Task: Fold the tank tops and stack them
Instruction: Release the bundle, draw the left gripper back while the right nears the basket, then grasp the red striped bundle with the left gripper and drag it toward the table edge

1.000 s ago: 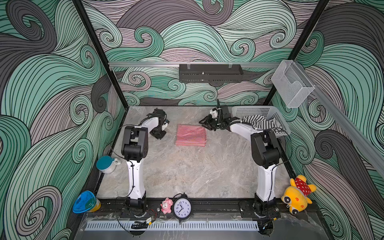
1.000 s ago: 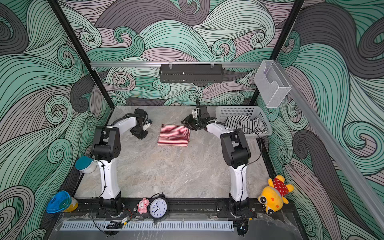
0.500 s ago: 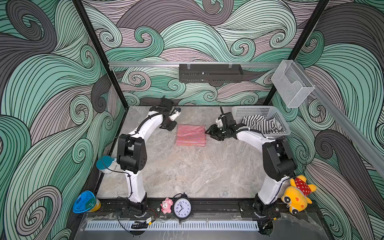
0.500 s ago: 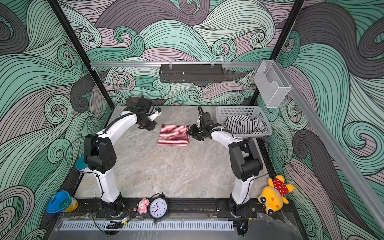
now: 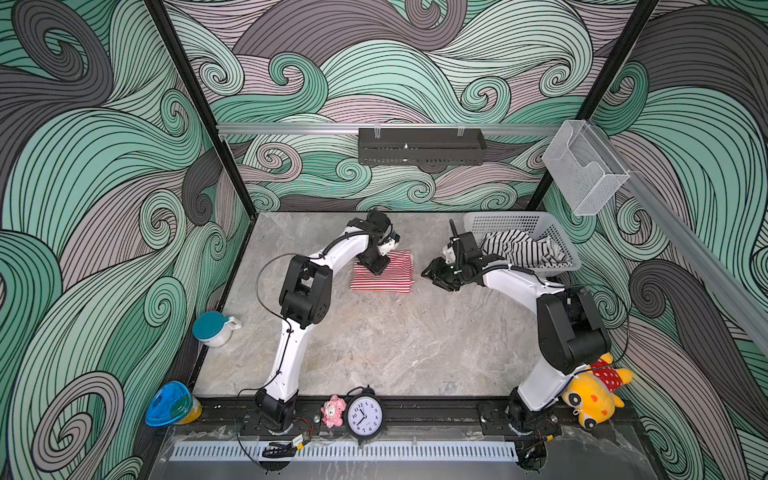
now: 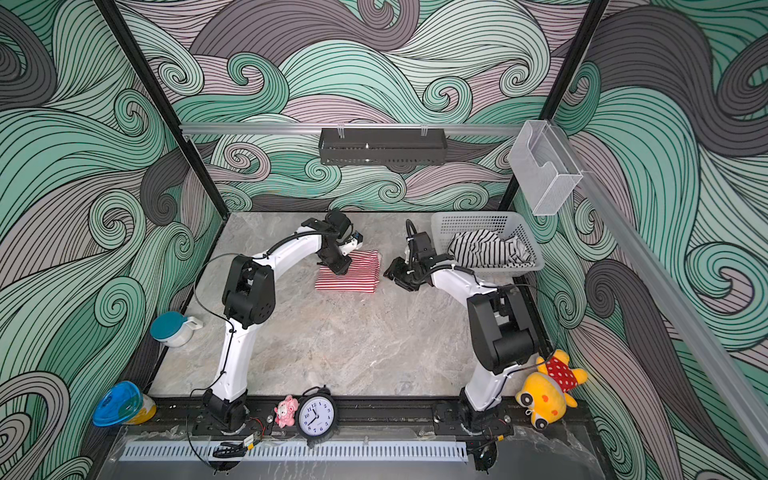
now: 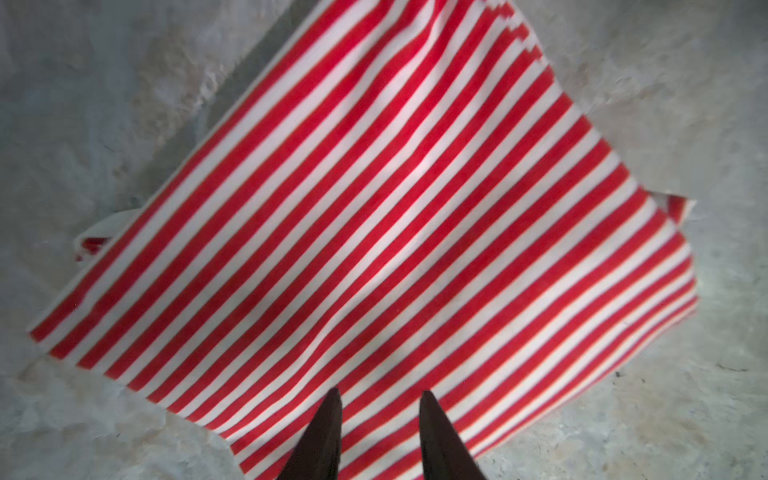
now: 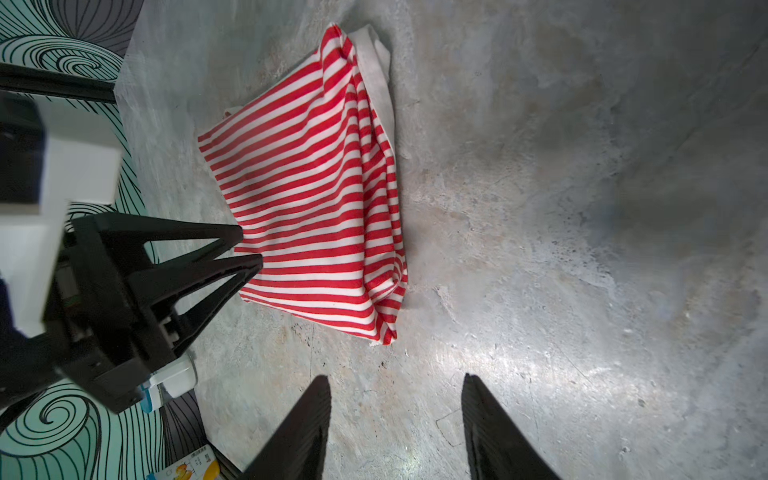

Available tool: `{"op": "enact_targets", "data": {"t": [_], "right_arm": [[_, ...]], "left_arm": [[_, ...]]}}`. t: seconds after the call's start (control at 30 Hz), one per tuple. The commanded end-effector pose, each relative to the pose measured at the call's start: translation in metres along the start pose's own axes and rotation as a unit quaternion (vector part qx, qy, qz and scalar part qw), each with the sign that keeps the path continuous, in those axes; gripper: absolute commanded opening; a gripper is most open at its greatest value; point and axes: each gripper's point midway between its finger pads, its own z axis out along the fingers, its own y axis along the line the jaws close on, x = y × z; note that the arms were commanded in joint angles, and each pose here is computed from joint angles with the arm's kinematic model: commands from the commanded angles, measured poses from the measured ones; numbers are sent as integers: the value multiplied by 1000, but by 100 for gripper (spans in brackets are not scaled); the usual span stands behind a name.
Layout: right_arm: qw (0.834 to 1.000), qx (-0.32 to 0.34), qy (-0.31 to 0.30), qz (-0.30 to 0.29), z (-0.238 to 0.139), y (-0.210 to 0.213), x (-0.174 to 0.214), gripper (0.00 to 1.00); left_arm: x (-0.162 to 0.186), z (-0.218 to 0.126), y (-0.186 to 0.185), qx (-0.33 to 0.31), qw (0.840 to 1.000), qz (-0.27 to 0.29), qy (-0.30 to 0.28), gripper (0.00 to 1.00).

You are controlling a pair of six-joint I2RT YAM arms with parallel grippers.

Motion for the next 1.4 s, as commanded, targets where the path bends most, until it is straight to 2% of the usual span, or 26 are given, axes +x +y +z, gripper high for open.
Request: {"op": "enact_targets", "data": {"t": [0.0,0.27,0.57,0.93,1.13,1.37], "right_arm": [[1000,-6,-13,-5,-10,2,-3,53],[1000,-16,-15,2,-9,7,-5,53],[999,-28,-19,-3,-11,22,-11,53],[999,-42,-13,3,0,30,-10,53],[999,-49,-10,-2,5,40,-9,53],[999,-51,-11,-8,-1,45,-8,53]], "left_arm": [[6,2,-4,6,1000,-10,12,35],[52,25,11,-45,995,5,94,34],[107,18,46,-96,985,-4,144,34],[236,-13,136,-83,969,-87,218,34],[286,-30,173,-89,961,-137,222,34],[336,-32,215,-103,947,-196,233,34]]}}
